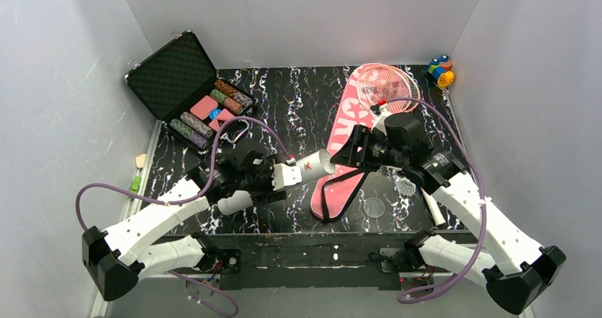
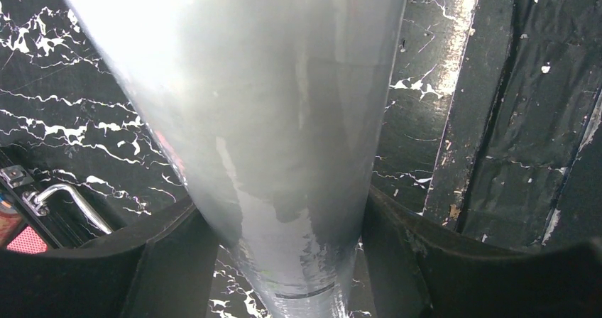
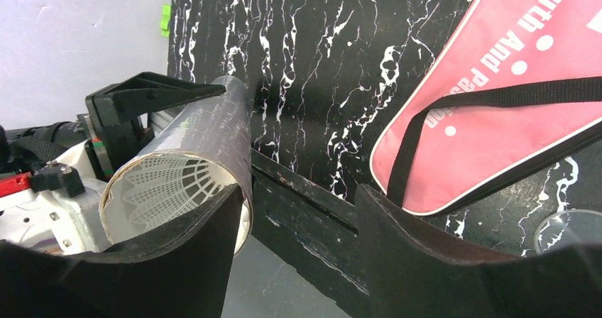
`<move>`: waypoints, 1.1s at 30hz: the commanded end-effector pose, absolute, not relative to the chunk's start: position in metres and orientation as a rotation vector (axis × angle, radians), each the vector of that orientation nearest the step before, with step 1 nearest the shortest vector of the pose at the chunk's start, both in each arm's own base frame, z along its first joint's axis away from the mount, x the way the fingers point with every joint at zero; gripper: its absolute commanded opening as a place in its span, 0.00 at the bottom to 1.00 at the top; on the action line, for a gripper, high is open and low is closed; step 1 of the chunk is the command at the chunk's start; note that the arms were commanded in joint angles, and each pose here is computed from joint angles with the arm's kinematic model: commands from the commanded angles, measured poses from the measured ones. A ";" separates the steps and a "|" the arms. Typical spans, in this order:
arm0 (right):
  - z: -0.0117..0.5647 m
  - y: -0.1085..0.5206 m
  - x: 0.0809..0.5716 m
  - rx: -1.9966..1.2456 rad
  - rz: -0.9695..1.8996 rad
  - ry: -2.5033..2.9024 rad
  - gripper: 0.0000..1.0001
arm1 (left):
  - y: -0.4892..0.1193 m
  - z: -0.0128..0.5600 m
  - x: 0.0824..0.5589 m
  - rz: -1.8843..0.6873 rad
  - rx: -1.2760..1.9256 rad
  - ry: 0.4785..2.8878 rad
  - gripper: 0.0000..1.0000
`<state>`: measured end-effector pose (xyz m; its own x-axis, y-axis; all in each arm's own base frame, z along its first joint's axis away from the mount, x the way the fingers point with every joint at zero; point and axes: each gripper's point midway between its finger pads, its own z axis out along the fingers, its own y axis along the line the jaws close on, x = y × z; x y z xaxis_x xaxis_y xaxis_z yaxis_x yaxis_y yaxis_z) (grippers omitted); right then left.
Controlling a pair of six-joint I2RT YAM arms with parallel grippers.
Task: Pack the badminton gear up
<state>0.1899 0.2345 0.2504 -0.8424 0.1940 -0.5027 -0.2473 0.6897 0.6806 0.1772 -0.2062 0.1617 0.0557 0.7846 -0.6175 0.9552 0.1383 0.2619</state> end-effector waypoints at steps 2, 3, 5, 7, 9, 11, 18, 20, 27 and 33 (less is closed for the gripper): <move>0.248 0.241 0.190 -0.090 1.057 2.352 0.67 | -0.214 0.178 0.178 -0.356 1.646 1.693 0.47; 0.246 0.242 0.191 -0.093 1.055 2.359 0.66 | -0.215 0.178 0.178 -0.358 1.645 1.691 0.47; 0.244 0.246 0.191 -0.106 1.055 2.371 0.66 | -0.216 0.179 0.179 -0.359 1.645 1.689 0.47; 0.243 0.253 0.191 -0.128 1.066 2.378 0.66 | -0.217 0.180 0.180 -0.360 1.644 1.687 0.47; 0.242 0.262 0.190 -0.142 1.085 2.381 0.66 | -0.217 0.179 0.180 -0.360 1.644 1.688 0.47; 0.245 0.267 0.190 -0.144 1.108 2.382 0.68 | -0.217 0.177 0.180 -0.357 1.647 1.691 0.47; 0.295 0.230 0.214 -0.058 0.934 2.270 0.81 | -0.210 0.163 0.179 -0.328 1.664 1.710 0.47; 0.301 0.211 0.224 0.010 0.855 2.278 0.83 | -0.209 0.161 0.179 -0.326 1.665 1.709 0.47; 0.271 0.127 0.263 0.398 0.572 2.332 0.86 | -0.208 0.161 0.179 -0.323 1.662 1.703 0.48; 0.194 0.070 0.292 0.562 0.075 2.486 0.72 | -0.206 0.160 0.176 -0.326 1.663 1.695 0.47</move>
